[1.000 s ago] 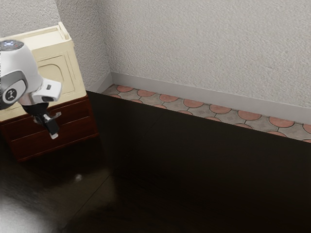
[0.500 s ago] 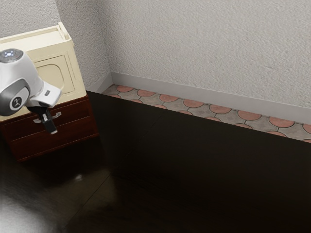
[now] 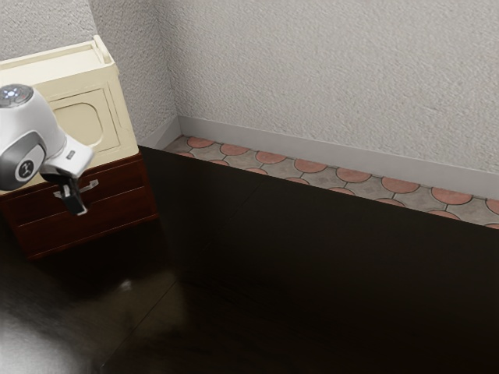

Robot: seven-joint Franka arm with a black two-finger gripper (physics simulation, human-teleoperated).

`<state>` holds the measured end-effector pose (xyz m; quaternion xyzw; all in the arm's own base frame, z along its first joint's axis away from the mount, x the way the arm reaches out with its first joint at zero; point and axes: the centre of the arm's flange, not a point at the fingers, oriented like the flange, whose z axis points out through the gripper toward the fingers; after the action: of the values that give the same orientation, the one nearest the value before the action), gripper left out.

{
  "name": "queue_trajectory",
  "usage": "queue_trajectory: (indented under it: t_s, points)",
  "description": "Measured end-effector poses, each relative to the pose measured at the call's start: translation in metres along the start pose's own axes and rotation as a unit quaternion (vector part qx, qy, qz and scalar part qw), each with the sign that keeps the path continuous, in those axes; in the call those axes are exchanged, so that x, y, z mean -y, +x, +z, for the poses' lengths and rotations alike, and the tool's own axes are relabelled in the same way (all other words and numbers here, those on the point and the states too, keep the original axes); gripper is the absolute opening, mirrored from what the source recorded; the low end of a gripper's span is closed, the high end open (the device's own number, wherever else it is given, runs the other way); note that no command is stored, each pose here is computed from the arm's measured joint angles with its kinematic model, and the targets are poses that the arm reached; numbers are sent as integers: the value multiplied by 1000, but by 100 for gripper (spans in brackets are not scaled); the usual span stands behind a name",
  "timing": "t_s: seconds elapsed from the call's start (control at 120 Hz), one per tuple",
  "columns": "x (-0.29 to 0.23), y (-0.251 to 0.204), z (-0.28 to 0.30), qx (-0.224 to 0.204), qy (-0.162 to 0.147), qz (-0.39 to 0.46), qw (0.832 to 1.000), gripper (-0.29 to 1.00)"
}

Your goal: Pull the drawer handle with one arm to open the drawer

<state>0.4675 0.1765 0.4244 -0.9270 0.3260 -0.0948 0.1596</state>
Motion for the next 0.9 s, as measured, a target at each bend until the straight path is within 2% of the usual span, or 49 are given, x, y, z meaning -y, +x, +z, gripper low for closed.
queue_trajectory:
  t_s: [0.367, 0.9]
  points:
    - [19, 4, 14, 9, 9, 17, 1000, 70]
    - [24, -7, 44, 23, 3, 20, 1000, 70]
